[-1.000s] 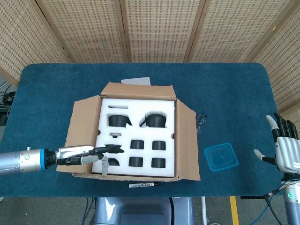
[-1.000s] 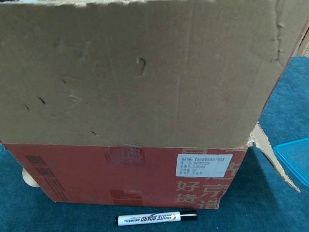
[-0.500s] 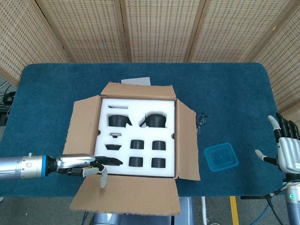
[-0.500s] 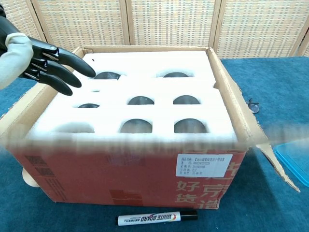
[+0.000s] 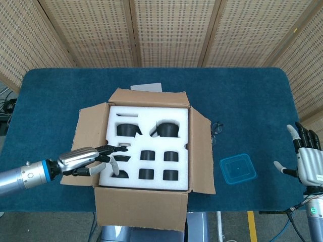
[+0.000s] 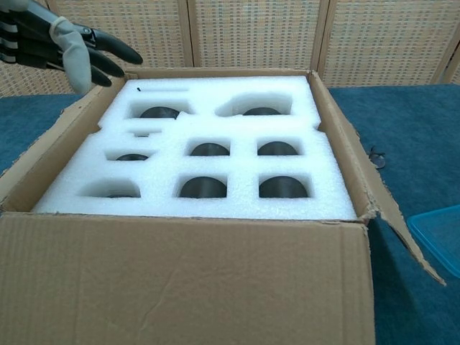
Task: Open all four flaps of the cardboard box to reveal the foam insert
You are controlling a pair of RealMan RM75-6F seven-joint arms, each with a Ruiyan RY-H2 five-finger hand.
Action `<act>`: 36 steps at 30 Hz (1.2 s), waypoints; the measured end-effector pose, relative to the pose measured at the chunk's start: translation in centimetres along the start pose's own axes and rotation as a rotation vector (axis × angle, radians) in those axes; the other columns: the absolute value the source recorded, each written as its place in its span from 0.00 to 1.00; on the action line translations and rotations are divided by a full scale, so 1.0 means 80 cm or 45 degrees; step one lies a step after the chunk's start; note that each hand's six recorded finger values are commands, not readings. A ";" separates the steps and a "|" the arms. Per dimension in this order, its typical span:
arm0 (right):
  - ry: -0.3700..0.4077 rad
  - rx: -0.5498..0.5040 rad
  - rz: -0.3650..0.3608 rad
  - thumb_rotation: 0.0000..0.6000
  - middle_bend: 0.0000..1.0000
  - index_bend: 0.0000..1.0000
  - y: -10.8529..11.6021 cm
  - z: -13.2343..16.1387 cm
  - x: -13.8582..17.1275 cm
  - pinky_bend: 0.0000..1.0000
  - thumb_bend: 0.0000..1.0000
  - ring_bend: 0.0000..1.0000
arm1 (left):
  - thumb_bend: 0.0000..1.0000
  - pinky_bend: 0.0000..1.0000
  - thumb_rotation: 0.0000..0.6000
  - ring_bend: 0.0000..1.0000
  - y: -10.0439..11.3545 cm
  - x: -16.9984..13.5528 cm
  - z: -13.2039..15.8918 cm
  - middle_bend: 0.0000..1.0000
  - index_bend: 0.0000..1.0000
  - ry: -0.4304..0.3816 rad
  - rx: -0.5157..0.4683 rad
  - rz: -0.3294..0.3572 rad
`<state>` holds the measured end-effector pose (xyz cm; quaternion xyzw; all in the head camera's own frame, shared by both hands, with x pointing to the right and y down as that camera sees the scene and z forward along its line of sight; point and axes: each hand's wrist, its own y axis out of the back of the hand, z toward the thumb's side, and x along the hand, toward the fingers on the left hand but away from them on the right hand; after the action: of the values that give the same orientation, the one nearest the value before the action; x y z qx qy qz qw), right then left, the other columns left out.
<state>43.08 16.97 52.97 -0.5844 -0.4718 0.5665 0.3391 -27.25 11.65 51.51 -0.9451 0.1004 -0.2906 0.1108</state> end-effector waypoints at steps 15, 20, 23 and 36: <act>0.026 0.060 -0.006 1.00 0.00 0.00 -0.008 -0.008 0.001 0.00 0.18 0.00 | 0.56 0.00 0.36 0.00 0.007 -0.058 -0.078 0.00 0.24 0.494 0.386 0.626; 0.017 0.072 -0.005 1.00 0.00 0.00 -0.012 -0.012 0.006 0.00 0.18 0.00 | 0.48 0.00 0.37 0.00 -0.011 -0.092 -0.105 0.00 0.23 0.678 0.398 0.796; 0.012 0.086 -0.003 1.00 0.00 0.00 -0.015 -0.014 0.011 0.00 0.18 0.00 | 0.45 0.00 0.37 0.00 -0.024 -0.110 -0.115 0.00 0.22 0.755 0.394 0.872; 0.068 0.119 0.000 1.00 0.00 0.00 -0.027 -0.001 0.028 0.00 0.18 0.00 | 0.43 0.00 0.38 0.00 -0.070 -0.155 -0.109 0.00 0.22 0.825 0.459 1.076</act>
<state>42.63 19.75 54.23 -0.5826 -0.4356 0.5723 0.3785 -41.58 18.82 53.53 -0.6512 0.4480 -0.5090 0.3409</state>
